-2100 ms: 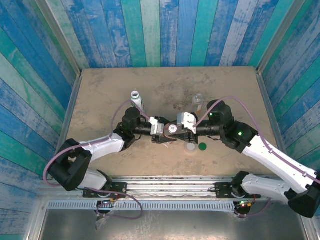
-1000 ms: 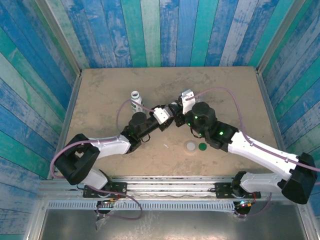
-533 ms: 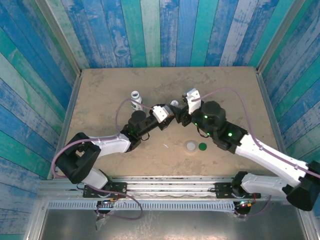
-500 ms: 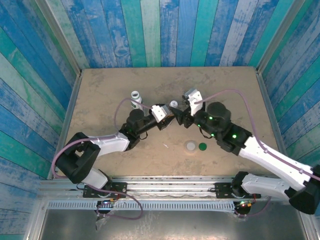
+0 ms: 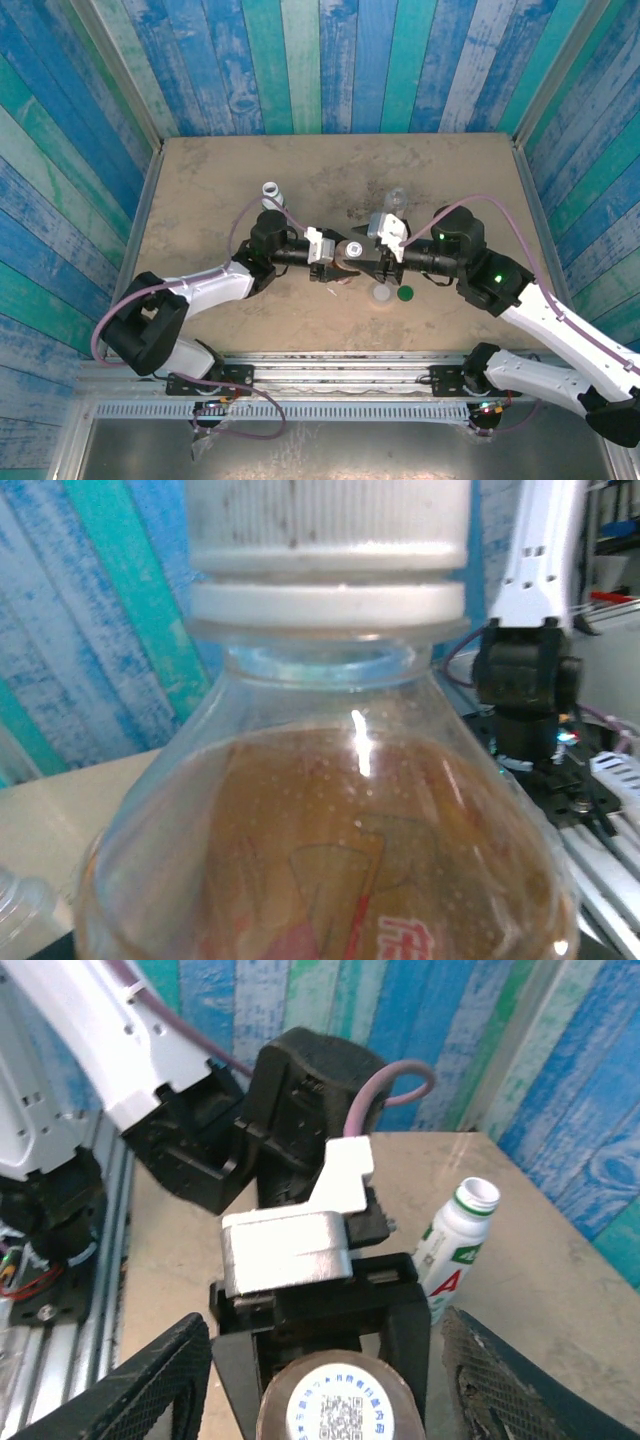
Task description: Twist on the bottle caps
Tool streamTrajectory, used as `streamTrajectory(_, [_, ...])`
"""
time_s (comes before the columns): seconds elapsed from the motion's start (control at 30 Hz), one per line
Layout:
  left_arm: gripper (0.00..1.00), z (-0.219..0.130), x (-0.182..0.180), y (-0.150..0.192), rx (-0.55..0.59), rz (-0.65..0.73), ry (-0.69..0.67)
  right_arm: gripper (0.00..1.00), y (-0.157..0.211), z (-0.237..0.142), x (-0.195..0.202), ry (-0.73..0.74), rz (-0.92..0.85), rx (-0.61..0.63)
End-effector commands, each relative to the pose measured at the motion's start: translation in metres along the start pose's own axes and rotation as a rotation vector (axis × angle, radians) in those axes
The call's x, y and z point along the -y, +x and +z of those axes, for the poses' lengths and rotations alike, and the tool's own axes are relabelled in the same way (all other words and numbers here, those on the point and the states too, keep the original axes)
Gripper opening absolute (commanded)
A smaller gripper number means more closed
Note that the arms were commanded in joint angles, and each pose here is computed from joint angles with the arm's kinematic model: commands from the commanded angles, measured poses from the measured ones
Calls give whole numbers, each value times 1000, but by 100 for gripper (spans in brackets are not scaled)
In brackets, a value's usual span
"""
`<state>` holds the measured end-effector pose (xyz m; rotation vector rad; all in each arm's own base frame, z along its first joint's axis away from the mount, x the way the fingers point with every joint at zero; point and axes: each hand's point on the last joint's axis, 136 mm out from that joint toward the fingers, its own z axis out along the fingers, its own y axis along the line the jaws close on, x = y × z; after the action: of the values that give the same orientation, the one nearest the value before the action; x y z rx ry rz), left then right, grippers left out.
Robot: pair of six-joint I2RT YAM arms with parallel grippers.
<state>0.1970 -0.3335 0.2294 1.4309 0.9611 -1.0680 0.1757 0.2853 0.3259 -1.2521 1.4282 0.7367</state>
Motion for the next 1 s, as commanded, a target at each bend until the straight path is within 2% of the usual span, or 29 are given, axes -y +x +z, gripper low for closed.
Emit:
streamTrajectory(0.0, [58, -4, 15, -28, 60, 65, 88, 59, 7, -1, -13, -70, -29, -16])
streamTrajectory(0.13, [58, -3, 15, -27, 52, 72, 86, 53, 6, 1, -13, -76, -32, -12])
streamTrajectory(0.3, [58, -3, 18, -31, 60, 82, 95, 53, 13, 6, -11, -76, -21, -35])
streamTrajectory(0.43, [58, -3, 18, -33, 61, 86, 86, 48, 17, 10, -14, -103, -15, -46])
streamTrajectory(0.6, [58, -3, 16, -33, 61, 89, 76, 35, 20, 11, -16, -116, -10, -63])
streamTrajectory(0.67, [58, -3, 13, -32, 57, 91, 56, 27, 19, 11, -15, -112, -10, -64])
streamTrajectory(0.73, [59, -3, 2, -31, 46, 90, -16, 18, 17, 11, -10, -83, -8, -62])
streamTrajectory(0.8, [58, -6, -17, -27, 27, 91, -137, 3, 15, 12, 1, -20, 5, -57])
streamTrajectory(0.83, [58, -9, -30, -24, 12, 88, -222, 1, 13, 13, 8, 15, 15, -48])
streamTrajectory(0.97, [56, -25, -75, -13, -27, 63, -511, 1, 9, 20, 52, 249, 150, 18])
